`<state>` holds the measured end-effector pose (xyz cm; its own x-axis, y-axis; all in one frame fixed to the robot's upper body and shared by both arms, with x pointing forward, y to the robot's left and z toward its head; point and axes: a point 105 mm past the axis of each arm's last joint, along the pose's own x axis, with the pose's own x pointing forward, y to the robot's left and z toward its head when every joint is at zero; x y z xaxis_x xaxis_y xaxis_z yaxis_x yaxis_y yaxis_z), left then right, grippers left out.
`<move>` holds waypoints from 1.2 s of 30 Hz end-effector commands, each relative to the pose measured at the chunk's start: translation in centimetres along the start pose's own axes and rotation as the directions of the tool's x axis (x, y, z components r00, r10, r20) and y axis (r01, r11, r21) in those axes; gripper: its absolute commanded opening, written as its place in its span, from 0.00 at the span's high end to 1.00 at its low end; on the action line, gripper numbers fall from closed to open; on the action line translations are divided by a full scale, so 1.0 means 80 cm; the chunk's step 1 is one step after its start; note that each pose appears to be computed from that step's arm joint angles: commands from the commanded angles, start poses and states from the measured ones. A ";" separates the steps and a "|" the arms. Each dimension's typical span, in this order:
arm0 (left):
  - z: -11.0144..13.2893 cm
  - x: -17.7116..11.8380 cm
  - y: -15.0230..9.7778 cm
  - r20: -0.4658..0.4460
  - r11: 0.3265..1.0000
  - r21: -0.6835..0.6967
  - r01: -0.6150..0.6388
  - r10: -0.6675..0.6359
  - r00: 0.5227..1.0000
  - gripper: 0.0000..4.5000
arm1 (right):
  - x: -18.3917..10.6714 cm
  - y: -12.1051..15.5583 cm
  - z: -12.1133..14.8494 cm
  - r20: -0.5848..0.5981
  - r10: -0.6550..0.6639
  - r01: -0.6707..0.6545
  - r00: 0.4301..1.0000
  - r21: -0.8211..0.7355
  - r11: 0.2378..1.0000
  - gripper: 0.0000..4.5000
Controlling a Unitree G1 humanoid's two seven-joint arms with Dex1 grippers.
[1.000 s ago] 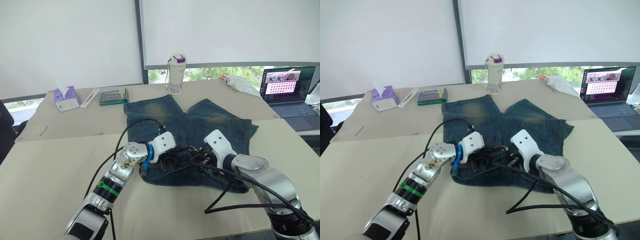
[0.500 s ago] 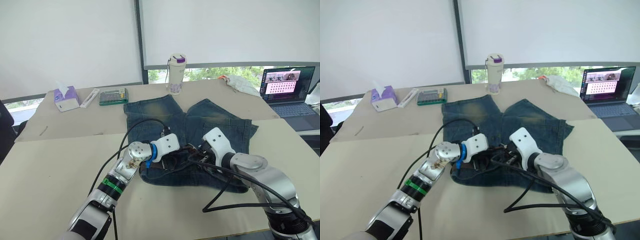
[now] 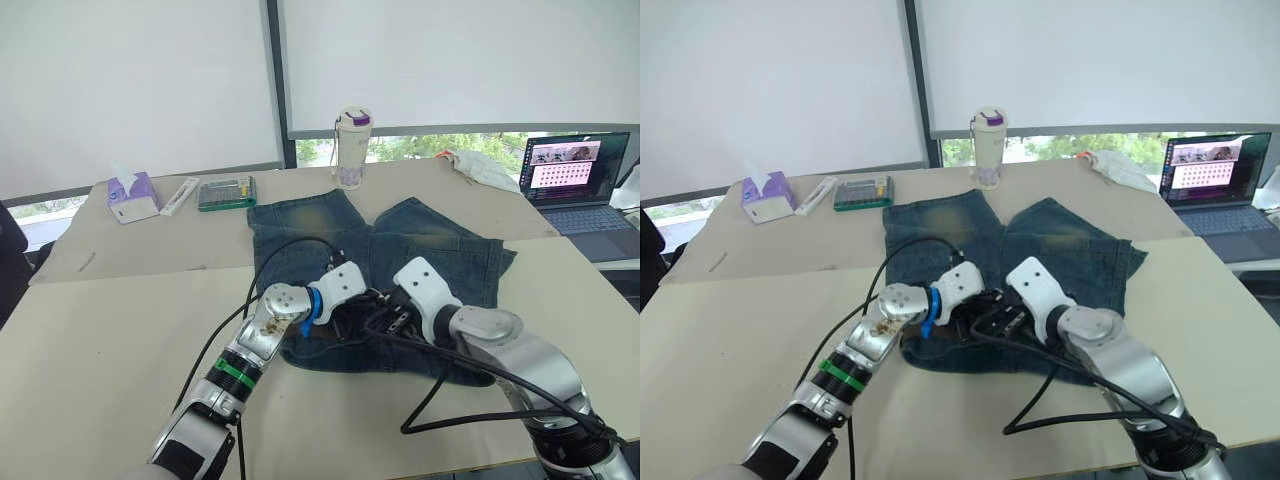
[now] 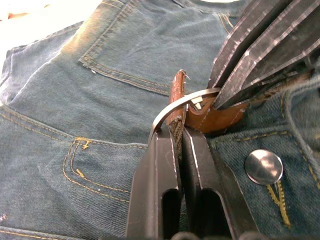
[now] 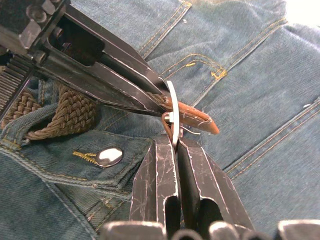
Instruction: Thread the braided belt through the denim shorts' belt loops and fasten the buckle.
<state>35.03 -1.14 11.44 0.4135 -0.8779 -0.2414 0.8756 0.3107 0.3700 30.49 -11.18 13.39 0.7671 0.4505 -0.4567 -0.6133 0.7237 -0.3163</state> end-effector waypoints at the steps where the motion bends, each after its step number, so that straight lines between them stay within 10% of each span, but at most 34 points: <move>1: 0.051 0.008 -0.003 0.153 0.998 0.062 0.000 -0.010 0.988 1.00 | 0.001 0.035 0.026 0.094 0.115 -0.109 0.989 -0.062 0.992 0.99; 5: 0.038 0.003 -0.008 0.147 0.997 0.076 -0.003 -0.008 0.989 1.00 | -0.009 0.034 0.037 0.159 0.150 -0.131 0.976 -0.126 0.983 0.99; 11: 0.035 -0.006 -0.006 0.169 0.999 0.038 -0.014 0.008 0.986 1.00 | -0.051 0.030 0.020 0.138 0.242 -0.225 0.960 -0.128 0.966 0.47; 22: 0.037 -0.006 -0.005 0.192 0.999 0.037 -0.023 0.015 0.981 1.00 | -0.057 -0.046 0.025 0.117 0.018 0.018 0.993 -0.303 0.953 0.47; 36: 0.045 -0.008 -0.004 0.215 0.996 0.084 -0.019 0.000 0.977 1.00 | -0.022 -0.049 0.037 0.103 0.092 -0.023 0.990 -0.535 0.844 0.52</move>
<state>33.79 -1.65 12.90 0.3711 -0.9227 -0.1043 0.8641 0.3020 0.4027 32.05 -13.97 16.70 0.7262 0.5352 -0.4314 -0.6584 0.3611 -0.6604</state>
